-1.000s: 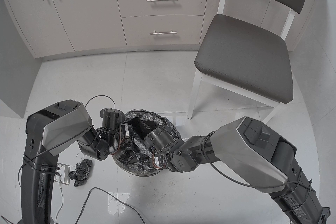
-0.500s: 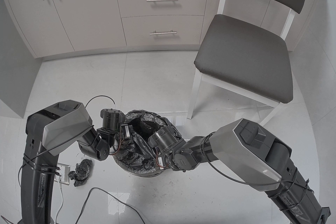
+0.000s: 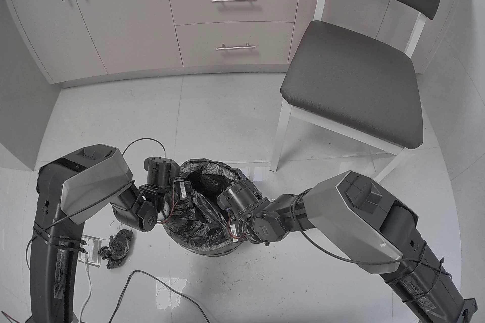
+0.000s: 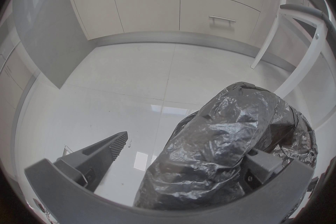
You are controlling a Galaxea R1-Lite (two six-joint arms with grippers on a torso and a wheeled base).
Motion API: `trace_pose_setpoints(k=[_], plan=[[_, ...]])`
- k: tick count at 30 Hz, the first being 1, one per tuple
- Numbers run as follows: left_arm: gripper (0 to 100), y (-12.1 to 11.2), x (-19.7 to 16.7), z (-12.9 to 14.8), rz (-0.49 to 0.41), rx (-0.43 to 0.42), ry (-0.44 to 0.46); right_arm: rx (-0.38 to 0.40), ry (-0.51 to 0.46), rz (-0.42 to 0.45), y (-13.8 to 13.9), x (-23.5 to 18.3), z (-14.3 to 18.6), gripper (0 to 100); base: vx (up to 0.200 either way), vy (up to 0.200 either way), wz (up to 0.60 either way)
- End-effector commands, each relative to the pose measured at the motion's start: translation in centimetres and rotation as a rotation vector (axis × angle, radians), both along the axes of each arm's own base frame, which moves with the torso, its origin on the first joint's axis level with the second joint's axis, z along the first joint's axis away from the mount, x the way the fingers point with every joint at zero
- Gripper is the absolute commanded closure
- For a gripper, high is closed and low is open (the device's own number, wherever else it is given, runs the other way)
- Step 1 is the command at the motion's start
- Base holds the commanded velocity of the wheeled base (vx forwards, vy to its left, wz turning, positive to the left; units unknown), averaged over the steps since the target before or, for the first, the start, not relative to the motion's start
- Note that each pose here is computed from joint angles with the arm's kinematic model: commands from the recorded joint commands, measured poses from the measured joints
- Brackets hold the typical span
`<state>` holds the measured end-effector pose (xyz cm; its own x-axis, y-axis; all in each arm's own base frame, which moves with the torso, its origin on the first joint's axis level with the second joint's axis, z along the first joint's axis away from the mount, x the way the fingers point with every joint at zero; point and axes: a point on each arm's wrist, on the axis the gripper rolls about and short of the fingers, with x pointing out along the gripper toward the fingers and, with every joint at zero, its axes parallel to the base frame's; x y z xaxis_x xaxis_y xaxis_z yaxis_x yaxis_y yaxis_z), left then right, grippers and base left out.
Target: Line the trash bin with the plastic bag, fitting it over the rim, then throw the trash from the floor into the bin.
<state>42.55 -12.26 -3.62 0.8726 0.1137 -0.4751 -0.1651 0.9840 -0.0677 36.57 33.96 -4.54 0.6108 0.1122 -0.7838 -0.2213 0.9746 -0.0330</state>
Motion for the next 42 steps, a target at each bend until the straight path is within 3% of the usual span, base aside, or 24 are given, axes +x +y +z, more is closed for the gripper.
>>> trace_pose_setpoints(k=[1,6,10,21,26,42], plan=[[0,0.0,-0.1,0.3,0.003,-0.004,-0.004,0.034,-0.023,0.001,0.5,-0.3,1.8,0,0.000,0.000,0.00],[0,0.0,-0.1,0.3,0.004,-0.005,-0.004,0.103,-0.086,0.014,1.2,-1.0,6.5,0,0.000,0.000,0.00],[0,0.1,-0.3,0.2,0.003,-0.002,0.002,0.120,-0.100,0.020,1.2,-1.5,8.0,0,0.000,0.000,0.00],[0,-0.6,-1.9,1.8,-0.037,-0.008,0.003,0.073,-0.059,-0.027,-0.2,0.5,4.3,0,0.000,0.000,0.00],[0,-1.0,-3.4,1.2,-0.099,-0.022,0.053,0.075,-0.067,-0.036,-0.4,1.4,3.9,0,0.000,0.000,0.00],[0,0.5,-4.0,-2.0,-0.091,0.037,0.151,0.063,-0.057,-0.048,-0.8,1.8,2.9,0,0.000,0.000,0.00]])
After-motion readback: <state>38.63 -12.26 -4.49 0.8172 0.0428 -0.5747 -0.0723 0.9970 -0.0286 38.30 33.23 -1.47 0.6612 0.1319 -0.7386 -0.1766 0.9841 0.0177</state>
